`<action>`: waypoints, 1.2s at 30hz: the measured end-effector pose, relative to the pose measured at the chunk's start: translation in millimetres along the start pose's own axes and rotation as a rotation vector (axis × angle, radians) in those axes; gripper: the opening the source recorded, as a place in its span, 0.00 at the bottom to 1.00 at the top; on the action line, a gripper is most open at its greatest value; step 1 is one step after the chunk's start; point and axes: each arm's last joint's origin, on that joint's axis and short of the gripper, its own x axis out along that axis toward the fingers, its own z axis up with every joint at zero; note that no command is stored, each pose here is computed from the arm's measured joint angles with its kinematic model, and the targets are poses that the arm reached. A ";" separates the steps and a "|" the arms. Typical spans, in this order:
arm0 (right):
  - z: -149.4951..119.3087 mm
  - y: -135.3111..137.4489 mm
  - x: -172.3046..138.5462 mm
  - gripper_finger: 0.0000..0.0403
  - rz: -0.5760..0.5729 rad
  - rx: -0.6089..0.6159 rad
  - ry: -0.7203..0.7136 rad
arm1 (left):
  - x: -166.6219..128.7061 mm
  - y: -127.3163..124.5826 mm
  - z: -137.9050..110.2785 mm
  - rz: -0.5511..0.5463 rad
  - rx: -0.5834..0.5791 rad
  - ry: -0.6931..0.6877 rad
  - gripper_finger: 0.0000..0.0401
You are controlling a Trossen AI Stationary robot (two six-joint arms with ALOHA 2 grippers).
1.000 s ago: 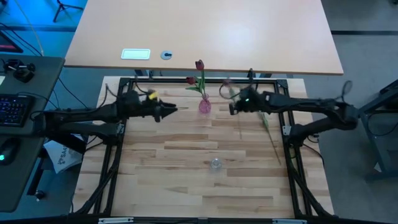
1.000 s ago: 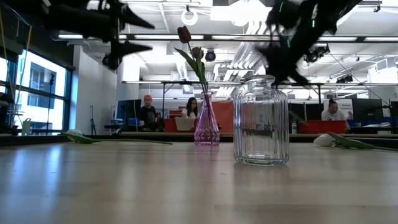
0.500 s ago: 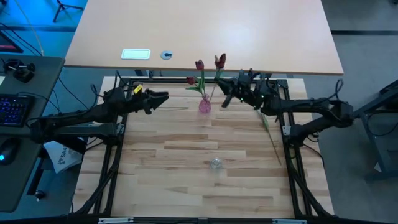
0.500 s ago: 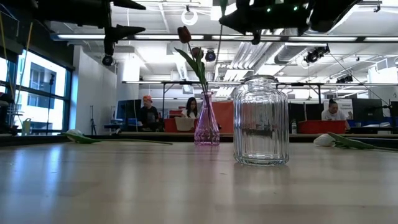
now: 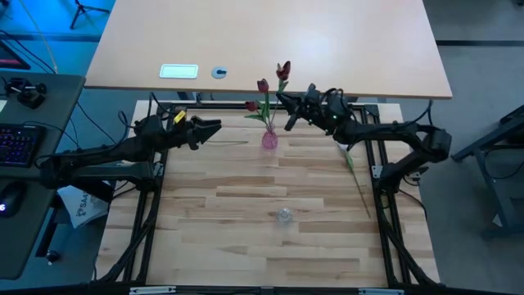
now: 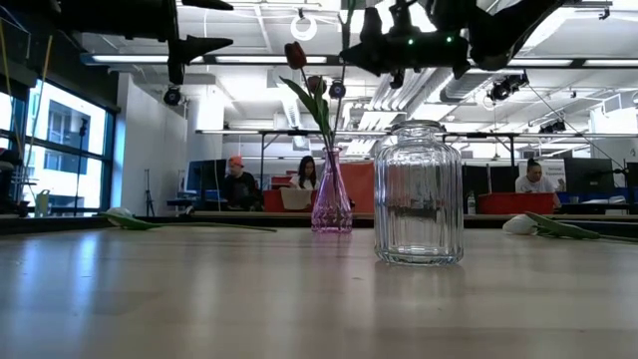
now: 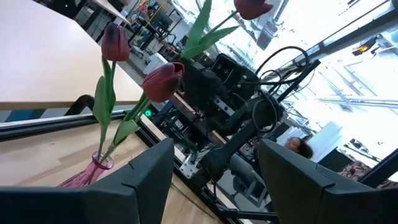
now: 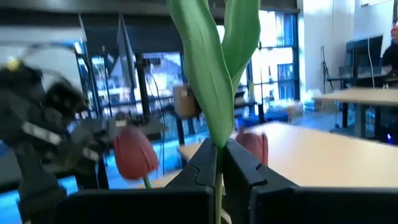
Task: Sort flowers into vase by color
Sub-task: Put the red flower into the pink vase, then put the right white flower into the transparent vase
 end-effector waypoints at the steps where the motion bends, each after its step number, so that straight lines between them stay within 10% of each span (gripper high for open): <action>1: -3.0 -0.1 1.4 0.00 -0.001 -0.004 0.025 | 0.0 0.0 0.0 0.000 0.000 0.000 0.55; 13: -18.2 0.8 9.9 0.07 0.031 0.060 0.149 | 0.0 0.1 -0.1 0.001 0.001 0.001 0.55; 22: -21.0 3.2 3.9 0.44 0.025 0.100 0.264 | 0.1 0.2 -0.2 0.001 0.035 0.002 0.55; 29: -7.6 3.8 -19.9 0.67 0.038 0.002 0.455 | 0.0 0.4 -0.5 0.002 0.036 0.003 0.55; 36: 3.8 1.2 -74.8 0.69 -0.016 0.037 0.843 | 0.0 0.5 -0.7 0.004 0.036 0.006 0.55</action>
